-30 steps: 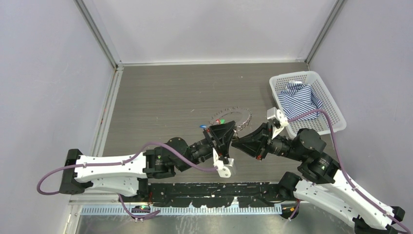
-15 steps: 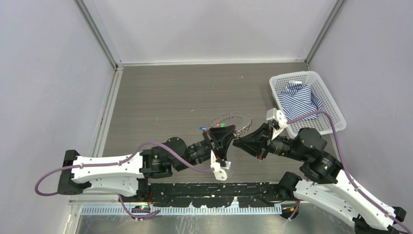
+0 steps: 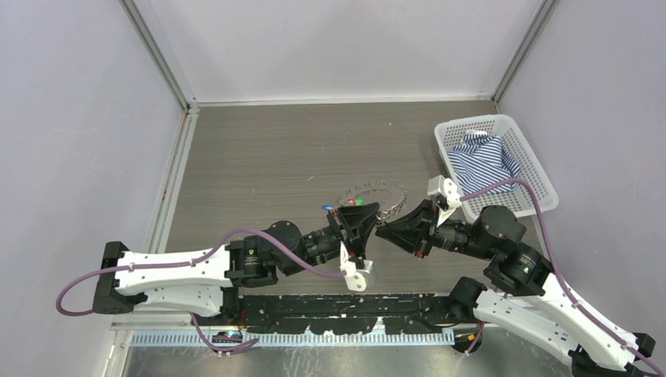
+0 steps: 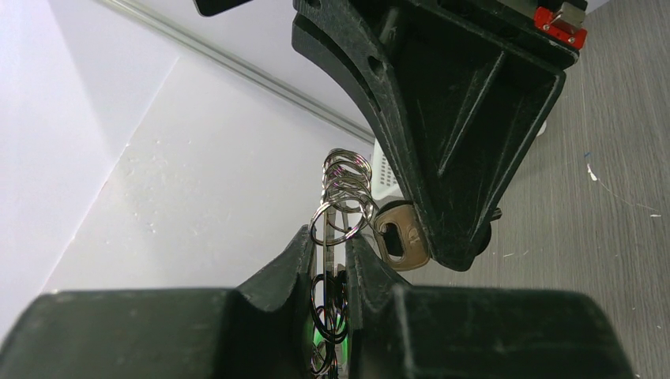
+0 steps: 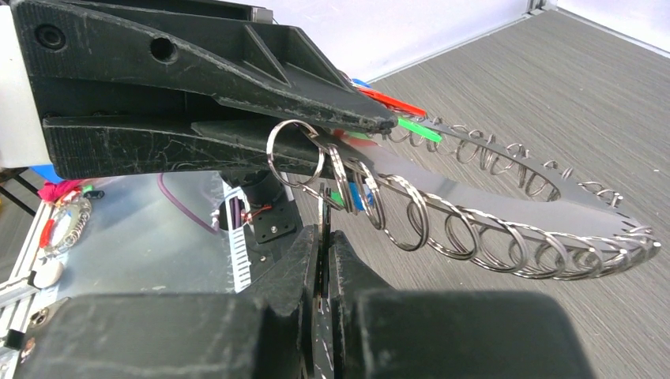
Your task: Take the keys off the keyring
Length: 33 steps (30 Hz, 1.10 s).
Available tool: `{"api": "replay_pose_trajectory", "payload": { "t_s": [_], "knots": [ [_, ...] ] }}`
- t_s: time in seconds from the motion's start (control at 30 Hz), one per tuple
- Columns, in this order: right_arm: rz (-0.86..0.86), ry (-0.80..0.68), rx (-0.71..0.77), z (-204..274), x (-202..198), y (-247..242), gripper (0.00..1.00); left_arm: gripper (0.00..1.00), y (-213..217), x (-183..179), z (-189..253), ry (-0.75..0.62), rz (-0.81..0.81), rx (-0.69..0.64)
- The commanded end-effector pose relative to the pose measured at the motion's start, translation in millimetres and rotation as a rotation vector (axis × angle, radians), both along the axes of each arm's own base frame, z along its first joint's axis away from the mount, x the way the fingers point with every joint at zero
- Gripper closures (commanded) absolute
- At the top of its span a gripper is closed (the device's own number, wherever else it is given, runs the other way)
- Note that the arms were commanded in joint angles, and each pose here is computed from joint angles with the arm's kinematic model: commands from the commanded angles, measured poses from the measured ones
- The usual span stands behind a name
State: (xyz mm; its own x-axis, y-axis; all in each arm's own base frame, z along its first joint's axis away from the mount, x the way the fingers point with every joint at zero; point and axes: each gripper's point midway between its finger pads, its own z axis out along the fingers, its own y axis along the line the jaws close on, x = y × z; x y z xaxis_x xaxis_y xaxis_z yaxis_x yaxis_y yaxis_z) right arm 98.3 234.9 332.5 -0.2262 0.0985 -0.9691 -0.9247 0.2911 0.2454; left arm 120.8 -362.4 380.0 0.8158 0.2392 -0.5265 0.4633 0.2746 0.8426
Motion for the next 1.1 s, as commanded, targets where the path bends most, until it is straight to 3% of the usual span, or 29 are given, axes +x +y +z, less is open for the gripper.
{"api": "replay_pose_trajectory", "payload": {
  "t_s": [0.0,0.53,1.07],
  "knots": [
    [-0.018,-0.042,0.019,17.4,2.7,-2.3,0.99,1.00,15.0,-4.2,55.2,-0.013,-0.019,-0.157],
    [0.008,-0.066,0.028,26.3,-3.1,-2.9,0.99,1.00,16.1,1.6,51.4,-0.009,0.013,-0.147],
    [-0.066,-0.039,-0.040,4.0,12.8,-4.6,0.98,1.00,14.8,-0.6,55.3,0.001,-0.003,-0.154]
  ]
}}
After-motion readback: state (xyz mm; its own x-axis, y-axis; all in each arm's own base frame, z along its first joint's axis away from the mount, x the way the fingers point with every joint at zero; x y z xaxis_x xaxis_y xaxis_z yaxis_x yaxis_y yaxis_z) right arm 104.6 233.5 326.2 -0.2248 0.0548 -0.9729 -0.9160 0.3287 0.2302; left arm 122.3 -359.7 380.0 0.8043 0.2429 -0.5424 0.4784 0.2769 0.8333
